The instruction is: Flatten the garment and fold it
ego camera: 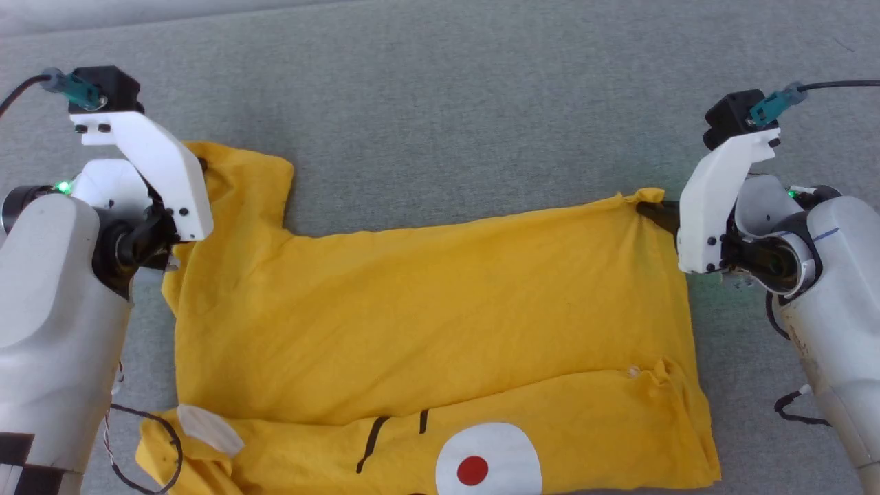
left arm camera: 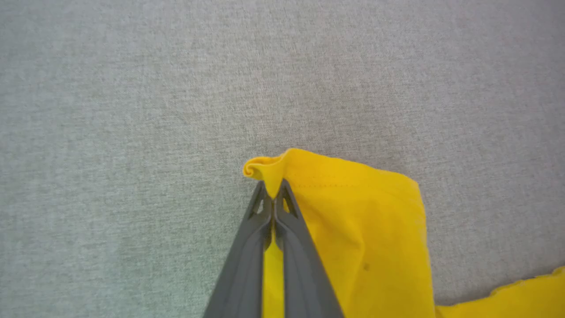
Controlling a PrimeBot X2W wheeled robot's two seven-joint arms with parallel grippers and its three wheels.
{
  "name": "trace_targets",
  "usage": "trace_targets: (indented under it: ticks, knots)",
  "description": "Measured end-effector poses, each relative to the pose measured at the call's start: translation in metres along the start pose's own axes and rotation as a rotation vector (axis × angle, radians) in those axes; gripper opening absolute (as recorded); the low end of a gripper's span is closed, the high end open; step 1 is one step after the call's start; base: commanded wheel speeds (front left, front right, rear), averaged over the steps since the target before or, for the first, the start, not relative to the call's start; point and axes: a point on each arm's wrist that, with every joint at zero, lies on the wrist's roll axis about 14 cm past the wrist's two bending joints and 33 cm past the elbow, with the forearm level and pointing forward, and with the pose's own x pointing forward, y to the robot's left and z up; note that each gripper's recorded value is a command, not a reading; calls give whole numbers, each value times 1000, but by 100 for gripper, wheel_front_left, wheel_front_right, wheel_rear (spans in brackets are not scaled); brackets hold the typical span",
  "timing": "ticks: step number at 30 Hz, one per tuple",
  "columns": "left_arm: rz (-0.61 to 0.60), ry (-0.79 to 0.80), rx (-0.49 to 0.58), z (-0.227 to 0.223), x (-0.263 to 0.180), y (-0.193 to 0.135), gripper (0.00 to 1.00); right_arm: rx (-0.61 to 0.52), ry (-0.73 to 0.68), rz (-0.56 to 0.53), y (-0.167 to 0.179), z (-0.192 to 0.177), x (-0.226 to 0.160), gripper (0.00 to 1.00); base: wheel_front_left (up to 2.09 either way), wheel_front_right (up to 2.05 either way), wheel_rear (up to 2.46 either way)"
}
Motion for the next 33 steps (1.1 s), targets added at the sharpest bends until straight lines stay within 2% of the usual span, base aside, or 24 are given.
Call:
trace_targets:
  ticks: [2, 5, 10, 15, 19, 25, 32, 33]
  knots:
    - [1, -31, 0, 5, -4, 2, 0, -11, -30, 7, 4, 5, -1, 0, 0, 0, 0]
    - [0, -113, 1, 21, -14, 4, 0, -29, -147, 12, 8, 23, -9, 0, 0, 0, 0]
    - [14, -294, -4, 55, -43, 12, 0, -77, -364, -13, 3, 59, -47, 0, 0, 0, 0]
    - [29, -423, -24, 59, -80, 20, 0, -90, -422, -44, -6, 44, -75, 0, 0, 0, 0]
    - [41, -468, -78, 30, -108, 24, 0, -55, -396, -44, -6, 4, -82, 0, 0, 0, 0]
    - [55, -419, -187, -54, -139, 16, 0, 34, -361, -39, -3, -52, -85, 0, 0, 0, 0]
    - [99, -356, -346, -127, -168, 7, 0, 104, -397, -54, -6, -79, -90, 0, 0, 0, 0]
    - [104, -353, -364, -132, -171, 7, 0, 109, -403, -59, -7, -81, -90, 7, 0, 0, 0]
